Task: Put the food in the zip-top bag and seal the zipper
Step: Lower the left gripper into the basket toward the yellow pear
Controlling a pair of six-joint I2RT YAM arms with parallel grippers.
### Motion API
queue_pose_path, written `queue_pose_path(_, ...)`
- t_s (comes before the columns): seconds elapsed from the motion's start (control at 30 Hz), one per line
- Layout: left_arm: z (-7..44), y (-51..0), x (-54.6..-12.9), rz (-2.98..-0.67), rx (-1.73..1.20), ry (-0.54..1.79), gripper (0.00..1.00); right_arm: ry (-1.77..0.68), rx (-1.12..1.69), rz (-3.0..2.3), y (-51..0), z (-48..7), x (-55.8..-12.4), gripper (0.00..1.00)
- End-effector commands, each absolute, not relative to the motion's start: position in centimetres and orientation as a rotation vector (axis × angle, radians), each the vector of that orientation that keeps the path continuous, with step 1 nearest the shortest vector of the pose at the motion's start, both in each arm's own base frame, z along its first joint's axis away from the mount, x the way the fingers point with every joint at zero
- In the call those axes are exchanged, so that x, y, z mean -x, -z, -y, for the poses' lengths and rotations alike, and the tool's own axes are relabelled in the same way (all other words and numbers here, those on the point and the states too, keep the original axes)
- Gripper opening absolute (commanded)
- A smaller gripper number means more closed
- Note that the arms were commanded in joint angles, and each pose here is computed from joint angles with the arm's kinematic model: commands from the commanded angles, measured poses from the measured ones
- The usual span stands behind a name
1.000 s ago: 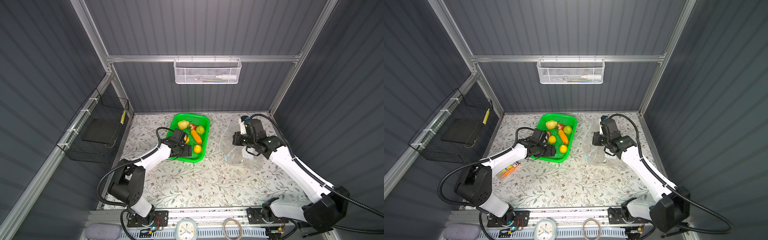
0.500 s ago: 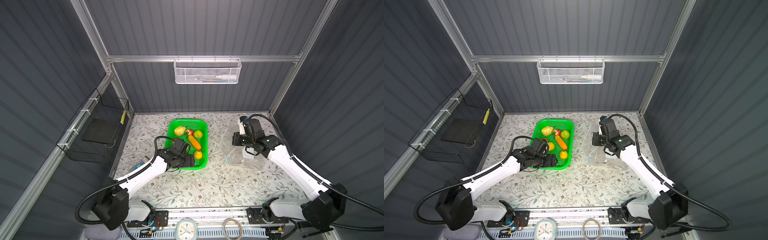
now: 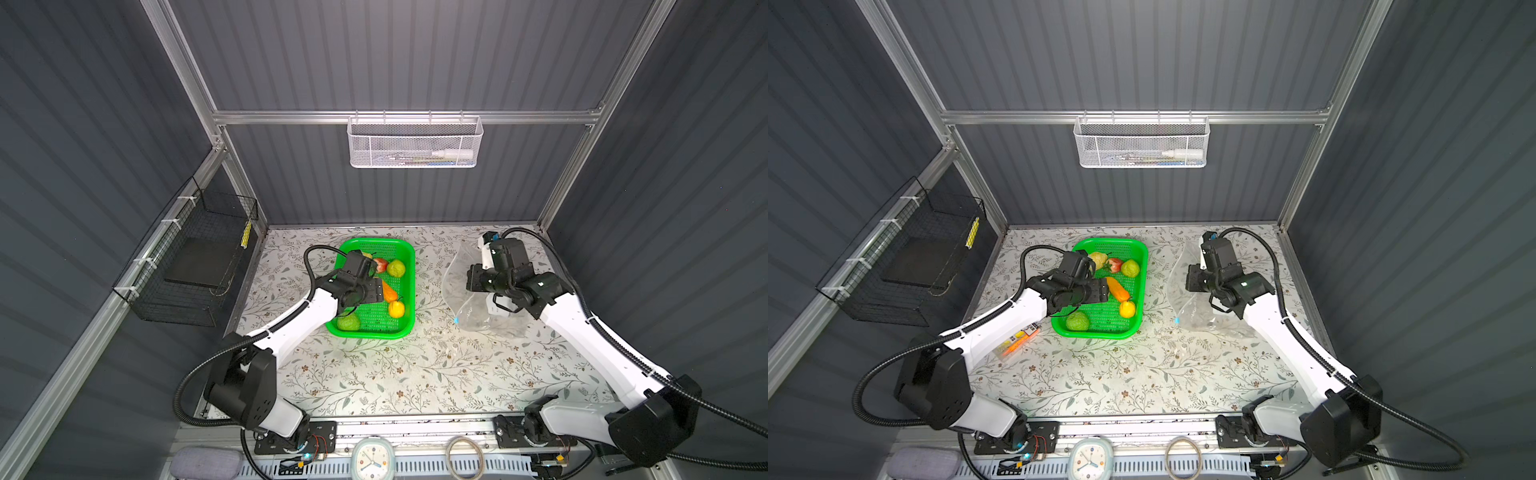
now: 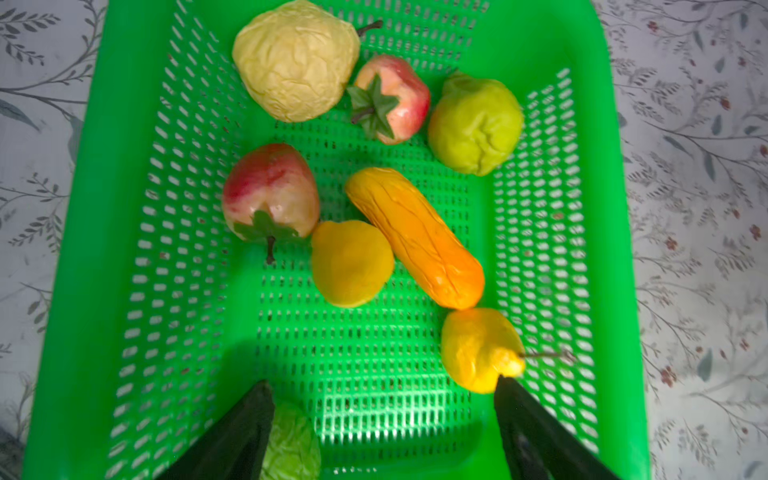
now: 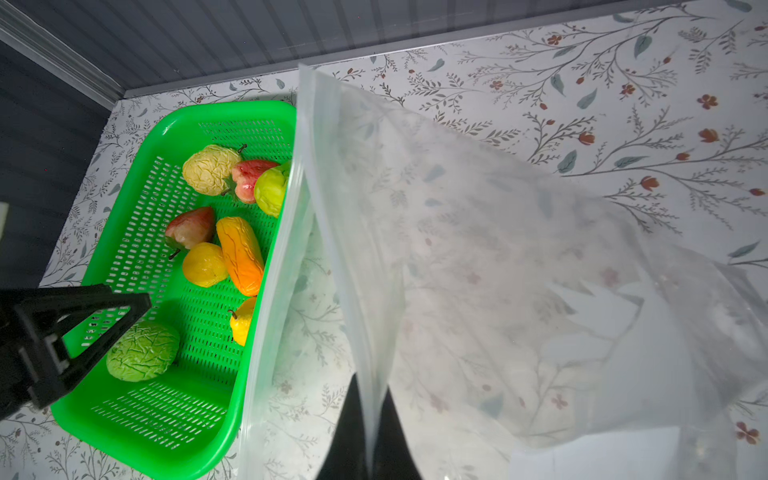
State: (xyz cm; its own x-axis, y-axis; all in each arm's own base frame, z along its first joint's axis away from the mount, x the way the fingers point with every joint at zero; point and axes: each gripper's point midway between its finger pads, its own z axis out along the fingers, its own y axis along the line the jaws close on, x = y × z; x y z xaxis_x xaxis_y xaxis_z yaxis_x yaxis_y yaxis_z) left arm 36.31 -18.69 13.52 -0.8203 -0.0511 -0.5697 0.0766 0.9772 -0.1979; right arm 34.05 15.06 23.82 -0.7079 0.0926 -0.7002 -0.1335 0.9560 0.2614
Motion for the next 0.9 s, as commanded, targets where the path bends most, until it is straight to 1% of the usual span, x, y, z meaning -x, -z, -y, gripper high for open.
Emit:
queue_pose_path(0.0,19.2,-13.8,-38.6,-2.474,-0.033,0.28,0.85,-0.384,0.024,-2.338,-23.4,-15.0,-33.8,0.0)
queue_pose_path(0.23,19.4,-10.7,-39.5,-2.531,-0.006,0.239,0.86,-0.38,0.027,-2.342,-23.0,-15.1,-34.0,0.0)
queue_pose_path(0.63,19.9,-7.7,-40.9,-2.574,0.003,0.205,0.85,-0.365,0.039,-2.346,-22.6,-15.0,-34.0,0.0)
queue_pose_path(0.73,19.9,-7.0,-41.4,-2.583,0.007,0.199,0.82,-0.364,0.038,-2.348,-22.6,-15.0,-34.0,0.0)
queue_pose_path(0.87,20.0,-6.2,-41.6,-2.591,0.012,0.197,0.73,-0.362,0.038,-2.344,-22.7,-14.9,-34.0,0.0)
